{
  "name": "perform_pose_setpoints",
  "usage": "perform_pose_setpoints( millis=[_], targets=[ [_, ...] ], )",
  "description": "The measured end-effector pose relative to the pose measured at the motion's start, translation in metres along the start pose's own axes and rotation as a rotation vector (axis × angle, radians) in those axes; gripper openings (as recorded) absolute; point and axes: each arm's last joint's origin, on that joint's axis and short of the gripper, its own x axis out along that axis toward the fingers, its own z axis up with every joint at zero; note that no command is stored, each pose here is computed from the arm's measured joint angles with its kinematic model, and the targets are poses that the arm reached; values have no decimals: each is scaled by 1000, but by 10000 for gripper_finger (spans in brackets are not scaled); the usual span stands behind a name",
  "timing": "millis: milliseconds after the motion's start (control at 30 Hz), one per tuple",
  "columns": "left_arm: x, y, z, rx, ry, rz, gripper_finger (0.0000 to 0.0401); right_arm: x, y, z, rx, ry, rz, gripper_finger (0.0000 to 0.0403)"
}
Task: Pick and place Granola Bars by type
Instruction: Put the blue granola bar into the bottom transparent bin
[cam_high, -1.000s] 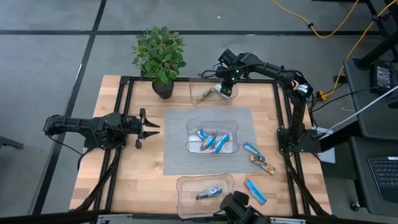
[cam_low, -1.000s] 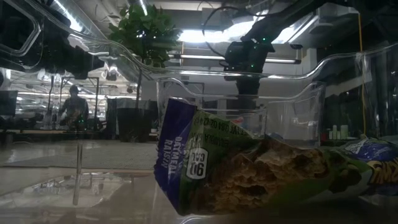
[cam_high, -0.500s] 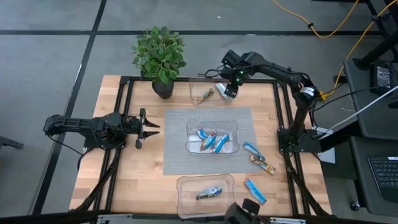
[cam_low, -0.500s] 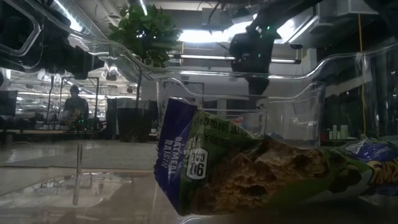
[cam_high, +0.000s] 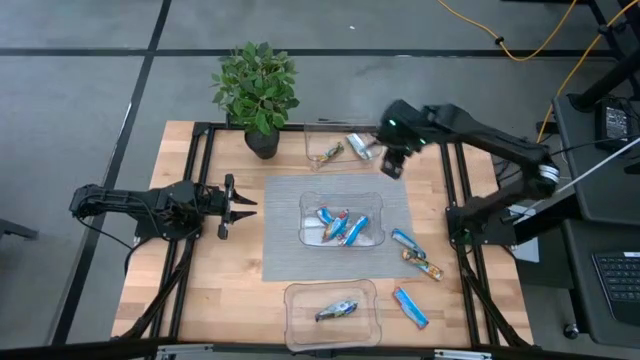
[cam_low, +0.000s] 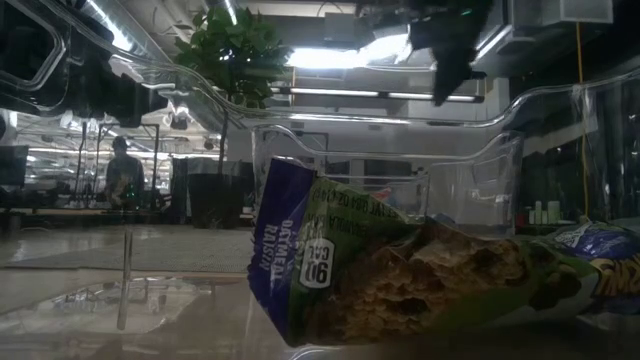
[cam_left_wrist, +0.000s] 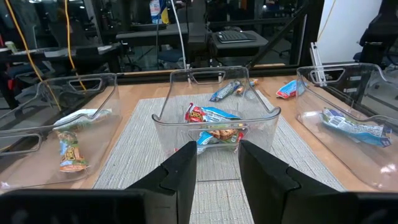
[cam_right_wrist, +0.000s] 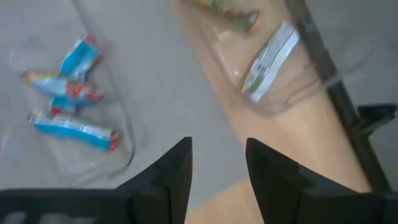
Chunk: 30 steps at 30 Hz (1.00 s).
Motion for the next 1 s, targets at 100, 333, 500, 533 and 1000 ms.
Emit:
perform_pose_setpoints(
  millis=[100, 333, 500, 533, 1000],
  targets=[
    [0, 0, 0, 0, 0, 0, 113, -8, 14, -31, 31, -10, 20, 151],
    [0, 0, 0, 0, 0, 0, 113, -10, 38, -108, 140, -37, 94, 151],
    [0, 0, 0, 0, 0, 0, 113, -7, 53, -147, 213, -50, 193, 151],
    [0, 0, 0, 0, 0, 0, 113, -6, 55, -152, 223, -48, 207, 151],
    [0, 0, 0, 0, 0, 0, 113, 21, 99, -173, 253, 7, 253, 151]
  ],
)
